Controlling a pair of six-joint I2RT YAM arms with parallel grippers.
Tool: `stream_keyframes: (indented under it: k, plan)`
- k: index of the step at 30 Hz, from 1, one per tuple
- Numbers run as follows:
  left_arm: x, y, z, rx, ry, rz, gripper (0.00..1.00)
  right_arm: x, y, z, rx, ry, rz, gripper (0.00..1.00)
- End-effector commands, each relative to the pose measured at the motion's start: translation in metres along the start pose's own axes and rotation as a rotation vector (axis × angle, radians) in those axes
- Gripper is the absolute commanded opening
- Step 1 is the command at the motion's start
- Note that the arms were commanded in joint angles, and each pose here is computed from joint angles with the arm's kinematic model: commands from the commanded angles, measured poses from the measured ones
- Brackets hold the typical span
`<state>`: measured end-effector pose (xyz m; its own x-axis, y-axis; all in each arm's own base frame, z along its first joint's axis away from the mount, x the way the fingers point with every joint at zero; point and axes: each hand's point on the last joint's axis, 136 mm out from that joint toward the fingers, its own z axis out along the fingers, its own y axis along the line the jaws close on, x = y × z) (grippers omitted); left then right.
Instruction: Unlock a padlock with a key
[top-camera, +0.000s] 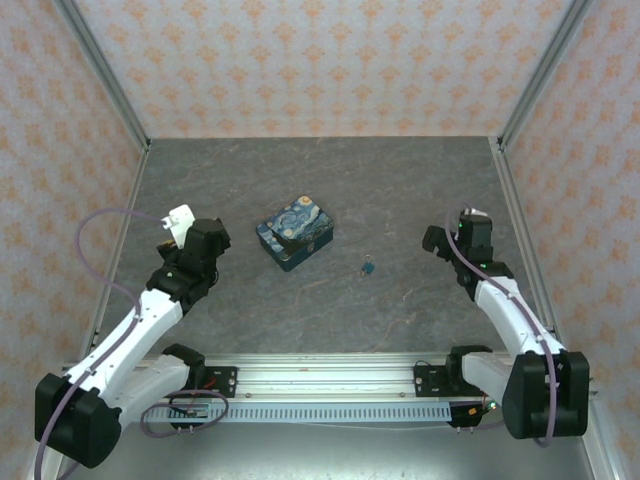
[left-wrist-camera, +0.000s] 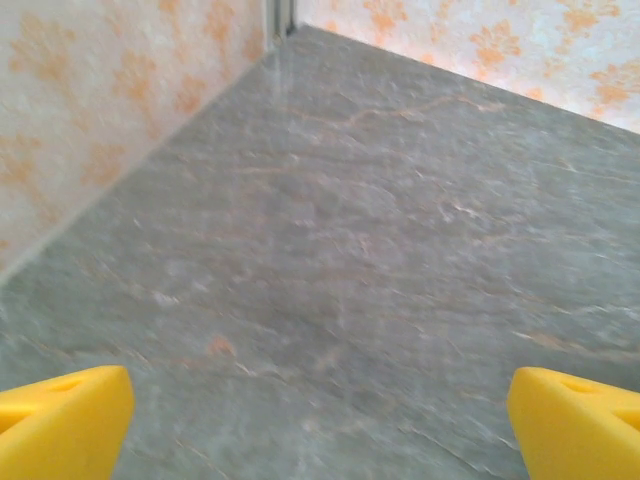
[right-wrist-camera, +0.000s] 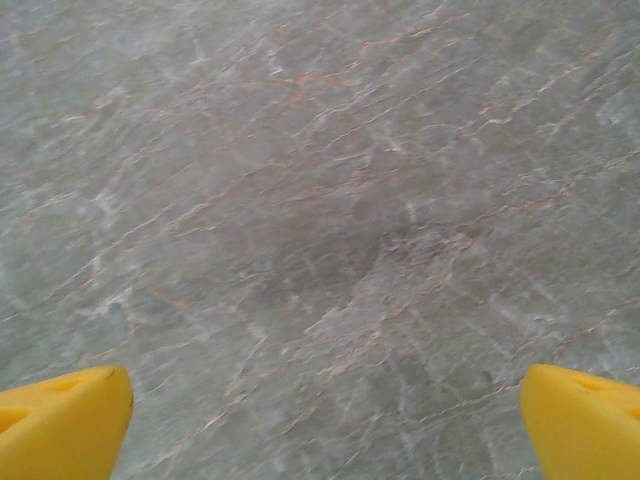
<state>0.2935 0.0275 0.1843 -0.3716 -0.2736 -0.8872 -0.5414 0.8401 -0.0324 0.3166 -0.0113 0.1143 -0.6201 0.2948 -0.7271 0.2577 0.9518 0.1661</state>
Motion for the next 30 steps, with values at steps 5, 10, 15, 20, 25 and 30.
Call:
stream_keyframes:
  k: [5, 10, 15, 20, 25, 30]
  plan:
    - [0.009, 0.016, 0.032, -0.177, -0.109, 0.269, 1.00, -0.016, -0.010, 0.035, 0.053, -0.137, -0.060, 0.99]
    - [0.031, -0.006, 0.059, -0.071, -0.080, 0.340, 1.00, -0.038, -0.002, 0.045, 0.003, -0.291, -0.048, 0.99]
    - [0.030, -0.031, 0.069, 0.089, -0.141, 0.299, 1.00, -0.046, -0.001, 0.051, -0.027, -0.380, -0.047, 0.99]
    - [0.022, -0.040, 0.077, 0.189, -0.185, 0.231, 1.00, -0.032, -0.003, 0.063, -0.061, -0.422, -0.039, 0.99]
    - [0.032, -0.034, 0.088, 0.210, -0.219, 0.188, 1.00, -0.032, 0.003, 0.077, -0.057, -0.307, -0.079, 0.99]
    - [0.043, -0.045, 0.107, 0.213, -0.132, 0.235, 1.00, -0.033, 0.004, 0.077, -0.057, -0.314, -0.079, 0.99]
